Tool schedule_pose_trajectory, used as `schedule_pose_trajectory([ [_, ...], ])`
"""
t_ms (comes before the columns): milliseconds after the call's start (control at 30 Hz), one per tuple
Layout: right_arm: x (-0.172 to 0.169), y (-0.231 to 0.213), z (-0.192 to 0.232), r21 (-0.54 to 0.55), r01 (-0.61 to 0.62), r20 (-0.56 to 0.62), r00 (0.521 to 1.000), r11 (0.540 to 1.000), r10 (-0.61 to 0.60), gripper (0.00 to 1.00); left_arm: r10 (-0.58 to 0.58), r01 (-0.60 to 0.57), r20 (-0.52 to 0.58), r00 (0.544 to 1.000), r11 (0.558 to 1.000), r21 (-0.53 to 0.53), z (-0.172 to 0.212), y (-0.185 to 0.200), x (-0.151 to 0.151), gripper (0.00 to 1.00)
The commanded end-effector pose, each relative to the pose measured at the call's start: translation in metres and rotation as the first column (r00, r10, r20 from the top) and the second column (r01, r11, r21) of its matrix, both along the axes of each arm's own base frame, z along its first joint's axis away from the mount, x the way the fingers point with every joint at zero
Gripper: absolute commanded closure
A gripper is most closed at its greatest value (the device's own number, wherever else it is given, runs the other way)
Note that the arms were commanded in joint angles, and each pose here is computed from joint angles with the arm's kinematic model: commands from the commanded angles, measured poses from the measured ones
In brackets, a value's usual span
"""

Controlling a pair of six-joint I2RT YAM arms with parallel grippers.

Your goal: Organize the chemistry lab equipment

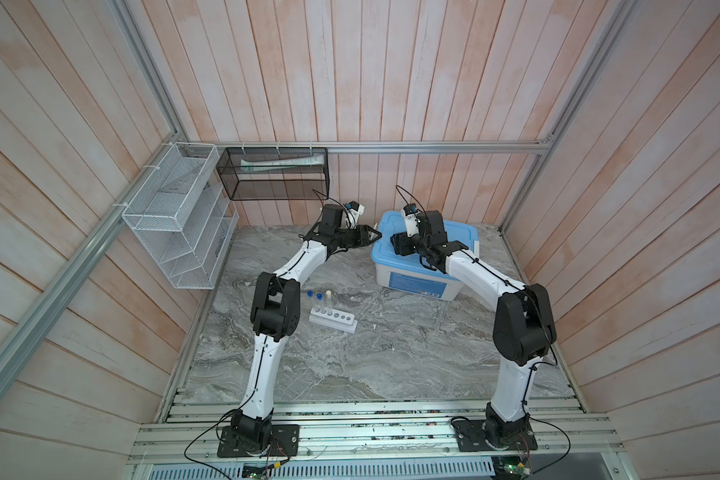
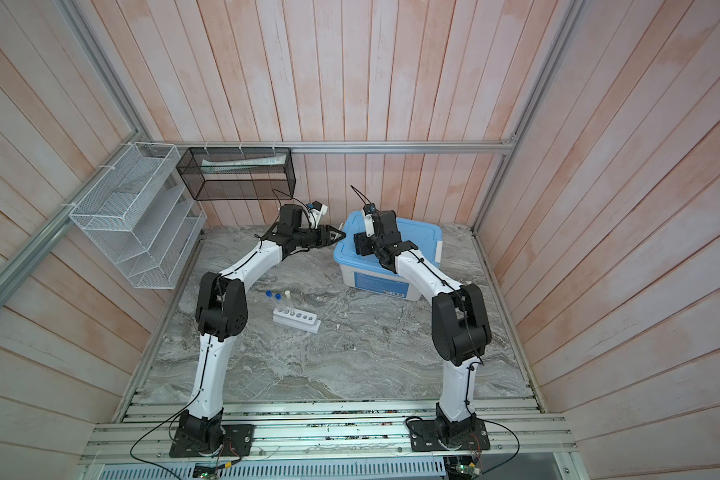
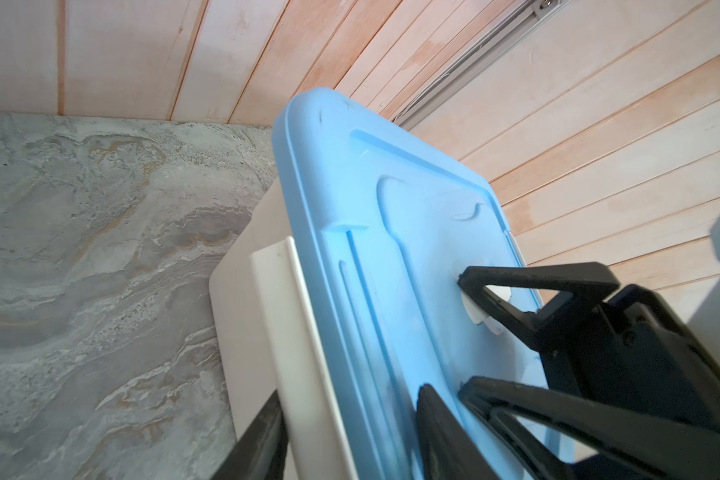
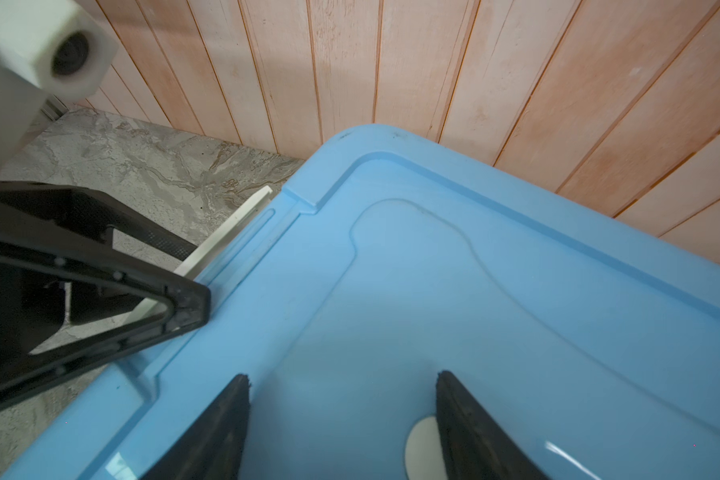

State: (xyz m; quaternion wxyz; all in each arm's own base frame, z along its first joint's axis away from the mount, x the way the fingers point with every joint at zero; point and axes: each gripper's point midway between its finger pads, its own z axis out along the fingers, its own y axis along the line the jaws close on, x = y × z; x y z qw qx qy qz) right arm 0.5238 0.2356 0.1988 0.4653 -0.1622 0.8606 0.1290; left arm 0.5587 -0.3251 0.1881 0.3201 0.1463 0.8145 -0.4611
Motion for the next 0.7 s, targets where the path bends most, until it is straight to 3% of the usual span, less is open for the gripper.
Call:
schedule_pose_trajectory([
  [0, -0.044, -0.004, -0.094, -0.082, -0.028, -0.305, 0.952, 0.996, 0.002, 0.29, 0.004, -0.006, 0.013, 1.0, 0.993, 0.118, -0.007, -0.001, -0.01, 0.49],
  [667, -0.043, -0.006, -0.098, -0.102, -0.018, -0.319, 0.947, 0.995, -0.016, 0.3, 0.078, -0.093, 0.061, 0.995, 0.945, 0.314, -0.015, 0.011, -0.004, 0.58],
])
